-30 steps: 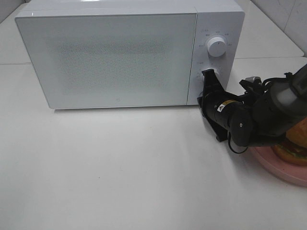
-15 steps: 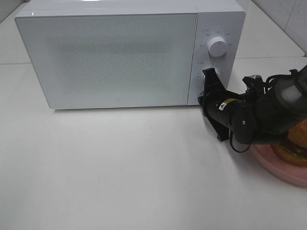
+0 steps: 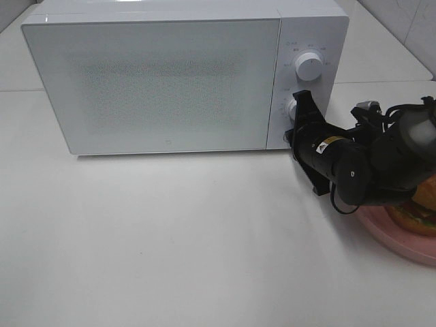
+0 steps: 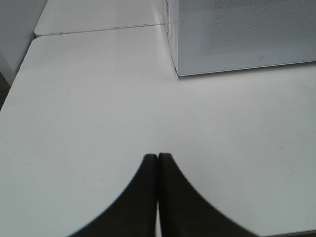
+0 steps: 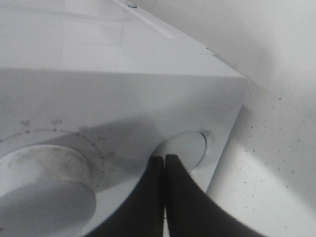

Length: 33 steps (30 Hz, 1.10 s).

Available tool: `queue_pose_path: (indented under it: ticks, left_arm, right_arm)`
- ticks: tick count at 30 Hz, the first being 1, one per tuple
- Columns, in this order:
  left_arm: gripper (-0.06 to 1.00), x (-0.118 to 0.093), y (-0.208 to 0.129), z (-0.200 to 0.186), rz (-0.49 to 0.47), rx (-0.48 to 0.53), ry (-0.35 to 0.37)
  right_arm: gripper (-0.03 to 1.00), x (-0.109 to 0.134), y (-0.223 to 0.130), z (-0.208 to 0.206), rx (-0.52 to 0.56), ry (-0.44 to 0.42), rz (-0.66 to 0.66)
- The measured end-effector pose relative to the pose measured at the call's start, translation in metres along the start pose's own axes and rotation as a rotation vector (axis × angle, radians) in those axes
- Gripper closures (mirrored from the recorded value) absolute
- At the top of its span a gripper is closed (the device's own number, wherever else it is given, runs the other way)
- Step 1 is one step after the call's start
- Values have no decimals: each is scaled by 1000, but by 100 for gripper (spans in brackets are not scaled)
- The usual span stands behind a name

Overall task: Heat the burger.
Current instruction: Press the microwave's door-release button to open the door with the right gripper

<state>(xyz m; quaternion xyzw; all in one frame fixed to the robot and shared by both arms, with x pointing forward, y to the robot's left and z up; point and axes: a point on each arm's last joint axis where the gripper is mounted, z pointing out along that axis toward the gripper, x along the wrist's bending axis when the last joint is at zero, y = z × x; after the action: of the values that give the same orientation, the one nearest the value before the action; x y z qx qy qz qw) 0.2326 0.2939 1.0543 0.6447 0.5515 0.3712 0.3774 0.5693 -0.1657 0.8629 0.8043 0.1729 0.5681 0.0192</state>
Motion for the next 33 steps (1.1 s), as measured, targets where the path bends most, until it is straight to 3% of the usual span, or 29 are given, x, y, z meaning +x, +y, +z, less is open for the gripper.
queue_pose_path:
  ticks: [33]
  left_arm:
    - [94,0,0,0,0,0,0]
  right_arm:
    - [97,6,-1,18,-55,-75,10]
